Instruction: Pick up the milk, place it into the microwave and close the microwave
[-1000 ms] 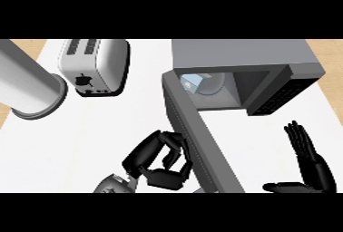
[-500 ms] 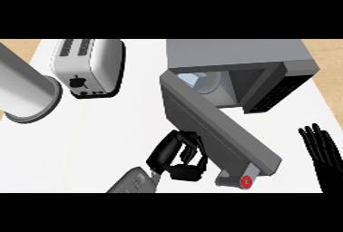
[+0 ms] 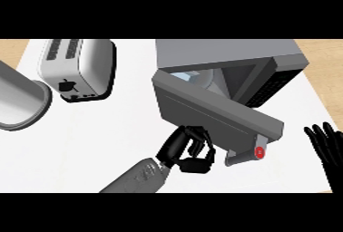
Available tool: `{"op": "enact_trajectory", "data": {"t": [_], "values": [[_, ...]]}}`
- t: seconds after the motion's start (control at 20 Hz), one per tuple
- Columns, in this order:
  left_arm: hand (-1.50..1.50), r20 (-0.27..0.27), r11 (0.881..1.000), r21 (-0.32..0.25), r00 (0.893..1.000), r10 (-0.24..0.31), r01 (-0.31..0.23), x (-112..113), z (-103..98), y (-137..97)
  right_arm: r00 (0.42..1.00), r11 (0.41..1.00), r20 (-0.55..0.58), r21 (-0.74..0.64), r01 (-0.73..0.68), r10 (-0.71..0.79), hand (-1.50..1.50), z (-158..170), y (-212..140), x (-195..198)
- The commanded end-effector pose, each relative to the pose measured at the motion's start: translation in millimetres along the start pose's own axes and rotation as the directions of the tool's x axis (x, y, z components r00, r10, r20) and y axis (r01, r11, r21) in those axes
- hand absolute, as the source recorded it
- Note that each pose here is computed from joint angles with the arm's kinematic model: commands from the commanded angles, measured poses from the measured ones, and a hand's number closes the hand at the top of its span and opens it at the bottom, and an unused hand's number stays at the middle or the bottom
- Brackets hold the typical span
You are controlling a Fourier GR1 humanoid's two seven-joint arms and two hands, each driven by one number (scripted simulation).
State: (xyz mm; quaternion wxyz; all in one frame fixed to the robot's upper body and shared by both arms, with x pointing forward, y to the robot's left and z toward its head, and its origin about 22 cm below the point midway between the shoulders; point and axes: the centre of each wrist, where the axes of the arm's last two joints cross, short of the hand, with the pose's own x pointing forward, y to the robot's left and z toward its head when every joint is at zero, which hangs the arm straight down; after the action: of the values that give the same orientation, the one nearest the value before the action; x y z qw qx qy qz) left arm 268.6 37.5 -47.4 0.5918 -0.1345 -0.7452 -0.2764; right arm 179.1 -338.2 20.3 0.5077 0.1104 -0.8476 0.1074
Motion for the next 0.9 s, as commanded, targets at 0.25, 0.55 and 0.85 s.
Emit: {"op": "enact_trajectory", "data": {"t": [0.25,0.55,0.85], "values": [[1.5,0.081,0.988,0.132,0.995,0.063,-0.074,27.6,-26.3,-4.5,1.0,0.992,0.011,0.128,0.017,-0.019,-1.5,-22.6,-0.5,24.5],[1.5,0.086,0.945,0.316,0.994,0.062,-0.086,41.4,-43.9,5.2,0.999,0.986,0.039,0.168,-0.027,0.02,-1.5,-40.7,-10.8,41.8],[-1.5,0.059,0.914,0.395,0.996,0.073,-0.09,54.9,-68.6,19.5,0.996,0.987,0.084,0.156,-0.038,0.025,-1.5,-52.5,-22.1,52.1]]}}
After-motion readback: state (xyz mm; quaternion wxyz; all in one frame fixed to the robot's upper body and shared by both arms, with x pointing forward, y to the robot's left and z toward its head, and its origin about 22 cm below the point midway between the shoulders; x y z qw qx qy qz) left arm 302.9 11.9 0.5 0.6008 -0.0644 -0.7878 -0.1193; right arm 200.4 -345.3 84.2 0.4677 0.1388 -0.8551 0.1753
